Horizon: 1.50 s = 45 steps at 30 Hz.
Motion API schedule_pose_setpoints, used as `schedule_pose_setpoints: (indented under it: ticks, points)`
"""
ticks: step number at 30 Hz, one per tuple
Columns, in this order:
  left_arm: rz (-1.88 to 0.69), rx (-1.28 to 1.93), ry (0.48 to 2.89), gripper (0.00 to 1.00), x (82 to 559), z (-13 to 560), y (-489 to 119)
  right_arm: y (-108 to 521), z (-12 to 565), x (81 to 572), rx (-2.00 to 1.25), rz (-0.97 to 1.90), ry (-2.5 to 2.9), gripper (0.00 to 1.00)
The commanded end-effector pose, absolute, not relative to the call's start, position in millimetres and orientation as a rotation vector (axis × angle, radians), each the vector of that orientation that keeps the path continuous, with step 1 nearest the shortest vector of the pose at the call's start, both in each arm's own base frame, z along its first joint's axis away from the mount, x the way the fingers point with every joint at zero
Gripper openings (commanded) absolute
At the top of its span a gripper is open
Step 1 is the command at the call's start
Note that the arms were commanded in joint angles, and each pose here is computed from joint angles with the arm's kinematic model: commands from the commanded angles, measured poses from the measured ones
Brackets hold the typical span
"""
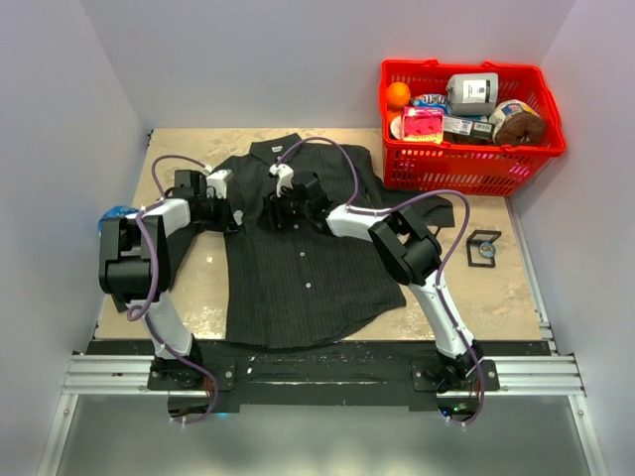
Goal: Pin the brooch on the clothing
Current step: Close the brooch on the flattened clothing.
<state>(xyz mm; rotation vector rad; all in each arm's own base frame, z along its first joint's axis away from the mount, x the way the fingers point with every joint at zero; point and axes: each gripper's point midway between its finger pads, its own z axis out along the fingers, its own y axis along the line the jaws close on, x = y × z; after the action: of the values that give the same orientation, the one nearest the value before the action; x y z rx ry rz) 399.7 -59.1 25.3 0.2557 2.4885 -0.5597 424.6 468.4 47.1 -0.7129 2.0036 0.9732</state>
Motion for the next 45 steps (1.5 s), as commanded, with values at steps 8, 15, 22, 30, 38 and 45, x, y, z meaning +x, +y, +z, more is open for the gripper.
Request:
schedule_pose_setpoints:
  ticks: [8,15,22,30,38,45]
  points:
    - [-0.820,0.376,2.391,0.00,400,26,-74,504,83,434,-0.830,1.028,1.838,0.57]
    - [-0.868,0.368,2.379,0.00,401,23,-71,508,70,433,-0.850,1.046,1.857,0.57]
    - [-0.893,0.368,2.374,0.00,401,24,-72,505,62,434,-0.813,1.033,1.906,0.57]
    - [-0.910,0.377,2.373,0.00,399,23,-73,504,55,438,-0.768,1.034,1.942,0.56]
    - [-0.920,0.382,2.371,0.00,398,23,-74,508,53,441,-0.753,1.048,1.952,0.53]
    - [-0.923,0.386,2.375,0.00,397,21,-74,507,54,442,-0.749,1.061,1.952,0.51]
